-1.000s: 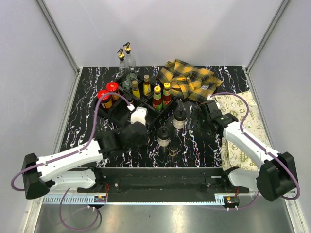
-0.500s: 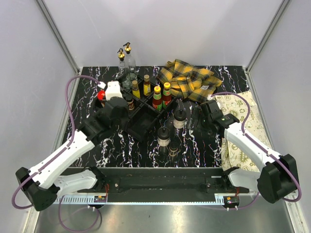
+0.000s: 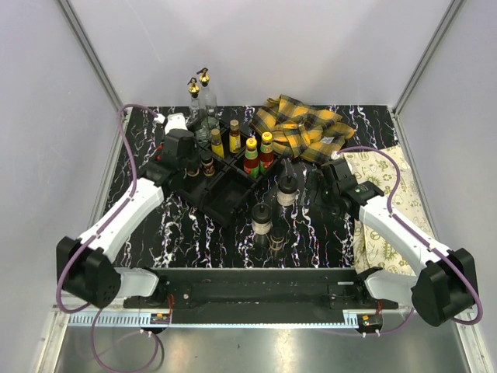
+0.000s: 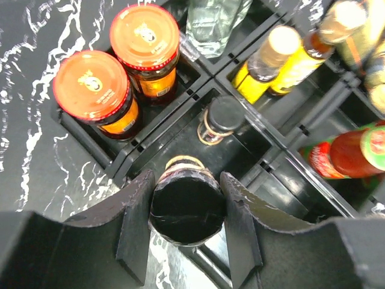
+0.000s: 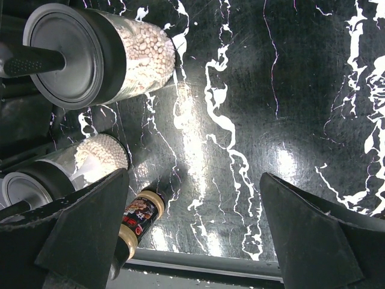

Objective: Organize the condiment bottles
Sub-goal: Place the bottle in the storage box.

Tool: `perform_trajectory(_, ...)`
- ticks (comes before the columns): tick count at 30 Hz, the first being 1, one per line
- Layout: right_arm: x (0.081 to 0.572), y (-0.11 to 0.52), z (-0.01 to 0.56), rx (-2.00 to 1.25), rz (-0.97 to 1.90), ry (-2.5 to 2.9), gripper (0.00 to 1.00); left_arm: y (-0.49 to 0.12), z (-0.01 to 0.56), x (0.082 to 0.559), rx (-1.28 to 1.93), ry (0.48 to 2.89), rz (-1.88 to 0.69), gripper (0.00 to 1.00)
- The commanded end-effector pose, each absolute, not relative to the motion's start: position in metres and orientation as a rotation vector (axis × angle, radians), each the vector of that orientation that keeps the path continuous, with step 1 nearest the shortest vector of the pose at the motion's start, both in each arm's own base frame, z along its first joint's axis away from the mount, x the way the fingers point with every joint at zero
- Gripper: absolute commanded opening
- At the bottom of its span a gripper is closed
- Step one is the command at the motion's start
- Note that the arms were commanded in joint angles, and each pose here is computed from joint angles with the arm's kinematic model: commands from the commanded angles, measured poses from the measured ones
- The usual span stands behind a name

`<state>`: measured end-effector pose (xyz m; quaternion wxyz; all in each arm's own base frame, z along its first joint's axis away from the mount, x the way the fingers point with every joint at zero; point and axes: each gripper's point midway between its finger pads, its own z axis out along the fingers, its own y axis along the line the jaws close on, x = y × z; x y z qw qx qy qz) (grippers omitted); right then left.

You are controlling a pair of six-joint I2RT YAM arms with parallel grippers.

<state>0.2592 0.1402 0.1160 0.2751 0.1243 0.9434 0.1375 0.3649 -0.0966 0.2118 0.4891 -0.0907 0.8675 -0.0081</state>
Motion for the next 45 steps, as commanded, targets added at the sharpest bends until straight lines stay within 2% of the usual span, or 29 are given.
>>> perform_trajectory(1, 0.266, 0.141, 0.135, 0.338, 0.399, 2.485, 1.00, -0.115, 0.224, 0.396, -0.202, 2.054, -0.137, 0.00)
perform_trajectory(7, 0.265, 0.141, 0.129, 0.340, 0.383, 2.509, 1.00, -0.138, 0.182, 0.417, -0.147, 2.171, -0.192, 0.00)
perform_trajectory(20, 0.262, 0.138, 0.123, 0.345, 0.362, 2.523, 1.00, -0.155, 0.132, 0.428, -0.120, 2.274, -0.228, 0.00)
perform_trajectory(23, 0.261, 0.137, 0.122, 0.344, 0.359, 2.525, 1.00, -0.156, 0.126, 0.429, -0.119, 2.283, -0.224, 0.06)
perform_trajectory(24, 0.262, 0.137, 0.122, 0.344, 0.357, 2.523, 1.00, -0.156, 0.124, 0.429, -0.114, 2.288, -0.224, 0.12)
perform_trajectory(30, 0.262, 0.138, 0.121, 0.348, 0.359, 2.526, 1.00, -0.156, 0.115, 0.427, -0.094, 2.309, -0.211, 0.31)
perform_trajectory(34, 0.261, 0.137, 0.121, 0.346, 0.358, 2.526, 1.00, -0.155, 0.116, 0.426, -0.092, 2.306, -0.202, 0.53)
perform_trajectory(38, 0.262, 0.137, 0.121, 0.349, 0.360, 2.523, 1.00, -0.155, 0.121, 0.424, -0.090, 2.299, -0.198, 0.68)
perform_trajectory(45, 0.261, 0.138, 0.124, 0.349, 0.370, 2.516, 1.00, -0.153, 0.130, 0.420, -0.088, 2.293, -0.189, 0.74)
